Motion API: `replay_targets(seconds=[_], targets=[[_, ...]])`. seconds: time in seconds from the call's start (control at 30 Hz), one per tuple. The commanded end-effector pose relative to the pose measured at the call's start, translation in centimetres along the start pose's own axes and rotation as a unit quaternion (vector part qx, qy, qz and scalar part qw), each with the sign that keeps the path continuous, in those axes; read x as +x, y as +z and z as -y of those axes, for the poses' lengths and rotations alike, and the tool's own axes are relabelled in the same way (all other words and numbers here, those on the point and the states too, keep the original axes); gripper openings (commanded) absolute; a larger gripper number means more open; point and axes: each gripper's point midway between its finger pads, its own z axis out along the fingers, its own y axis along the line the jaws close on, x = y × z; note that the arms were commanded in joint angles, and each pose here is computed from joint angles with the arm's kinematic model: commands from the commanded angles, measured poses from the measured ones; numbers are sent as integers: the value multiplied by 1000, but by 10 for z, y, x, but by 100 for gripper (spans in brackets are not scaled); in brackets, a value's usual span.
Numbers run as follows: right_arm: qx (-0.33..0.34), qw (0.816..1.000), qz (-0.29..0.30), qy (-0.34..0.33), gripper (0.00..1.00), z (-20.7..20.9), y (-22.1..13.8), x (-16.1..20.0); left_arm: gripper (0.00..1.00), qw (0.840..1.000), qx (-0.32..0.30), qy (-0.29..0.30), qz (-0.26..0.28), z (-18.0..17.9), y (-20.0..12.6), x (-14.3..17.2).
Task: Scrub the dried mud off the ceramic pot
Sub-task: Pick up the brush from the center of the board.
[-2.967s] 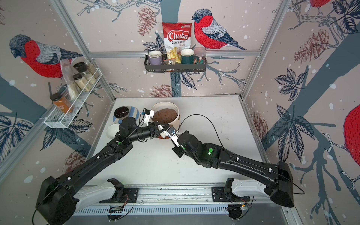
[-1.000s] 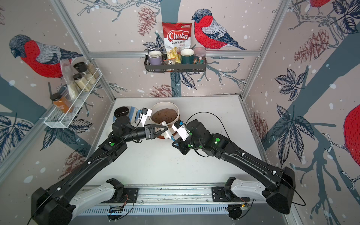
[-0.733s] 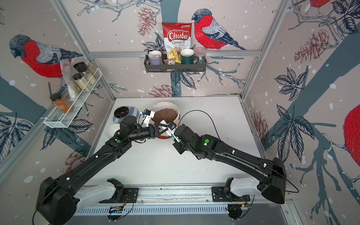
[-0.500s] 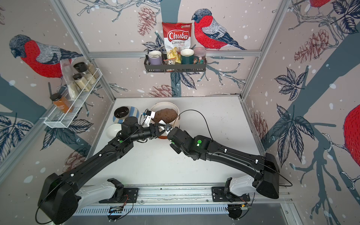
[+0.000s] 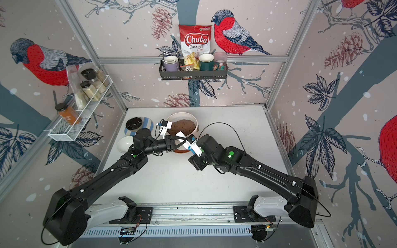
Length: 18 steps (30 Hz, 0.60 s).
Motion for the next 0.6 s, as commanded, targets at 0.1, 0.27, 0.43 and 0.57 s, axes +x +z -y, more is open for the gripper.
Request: replay_targets(seconds=[0.1,0.27,0.43,0.57], targets=[[-234,959,82,138,77,-41,-37,-36,26,997,50,61,2,23,-2,-3],[-307,928,110,179,78,-53,-53,-53,26,995,47,83,7,22,-4,-2],[-305,926,114,191,72,-50,-49,-56,26,995,46,84,10,20,-4,-2],[-225,958,84,156,70,-41,-35,-40,26,998,21,65,13,10,-2,-4]])
